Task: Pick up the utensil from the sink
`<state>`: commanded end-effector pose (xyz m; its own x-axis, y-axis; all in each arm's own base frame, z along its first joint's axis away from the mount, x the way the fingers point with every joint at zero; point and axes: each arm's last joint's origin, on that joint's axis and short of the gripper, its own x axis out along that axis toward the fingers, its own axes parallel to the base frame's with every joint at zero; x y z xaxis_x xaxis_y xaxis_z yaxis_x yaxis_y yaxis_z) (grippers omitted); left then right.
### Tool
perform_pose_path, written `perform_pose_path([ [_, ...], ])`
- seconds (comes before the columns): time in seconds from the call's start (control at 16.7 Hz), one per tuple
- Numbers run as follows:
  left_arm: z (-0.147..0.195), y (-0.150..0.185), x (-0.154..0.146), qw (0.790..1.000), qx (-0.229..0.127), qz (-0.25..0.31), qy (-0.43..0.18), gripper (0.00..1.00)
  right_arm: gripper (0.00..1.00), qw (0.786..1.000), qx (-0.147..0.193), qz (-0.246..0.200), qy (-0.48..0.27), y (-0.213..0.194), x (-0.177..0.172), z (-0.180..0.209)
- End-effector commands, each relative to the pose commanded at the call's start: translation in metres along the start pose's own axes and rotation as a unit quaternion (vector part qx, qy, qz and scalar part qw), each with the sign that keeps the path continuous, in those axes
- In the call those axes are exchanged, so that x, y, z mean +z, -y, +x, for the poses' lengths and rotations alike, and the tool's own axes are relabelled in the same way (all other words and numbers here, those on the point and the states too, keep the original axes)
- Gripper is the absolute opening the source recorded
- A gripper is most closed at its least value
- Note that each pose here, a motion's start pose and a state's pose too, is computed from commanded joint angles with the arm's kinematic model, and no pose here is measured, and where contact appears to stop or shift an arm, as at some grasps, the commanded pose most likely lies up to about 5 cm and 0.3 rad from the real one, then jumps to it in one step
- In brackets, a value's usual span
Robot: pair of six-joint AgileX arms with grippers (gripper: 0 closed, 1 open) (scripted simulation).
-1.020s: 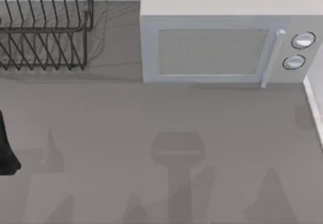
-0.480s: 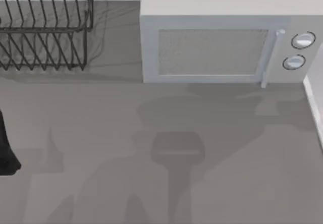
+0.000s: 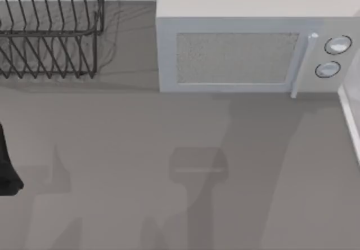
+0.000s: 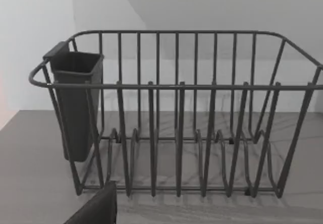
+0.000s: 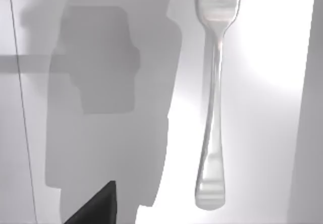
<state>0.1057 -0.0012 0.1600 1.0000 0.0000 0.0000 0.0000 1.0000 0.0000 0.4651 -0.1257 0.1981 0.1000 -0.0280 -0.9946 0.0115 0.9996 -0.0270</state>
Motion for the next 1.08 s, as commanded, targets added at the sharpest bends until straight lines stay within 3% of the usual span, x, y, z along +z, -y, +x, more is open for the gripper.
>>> perform_pose_path([
  [0.24,0.000,0.000,0.000,1.000,0.000,0.000,0.000,1.00,1.00,0.999,0.012,0.000,-0.046,0.011,0.010,0.037],
  [0.72,0.000,0.000,0.000,1.000,0.000,0.000,0.000,1.00,1.00,0.999,0.014,-0.002,-0.052,0.009,0.011,0.047],
  [1.08,0.000,0.000,0.000,1.000,0.000,0.000,0.000,1.00,1.00,0.999,0.011,-0.001,-0.042,0.011,0.009,0.131],
])
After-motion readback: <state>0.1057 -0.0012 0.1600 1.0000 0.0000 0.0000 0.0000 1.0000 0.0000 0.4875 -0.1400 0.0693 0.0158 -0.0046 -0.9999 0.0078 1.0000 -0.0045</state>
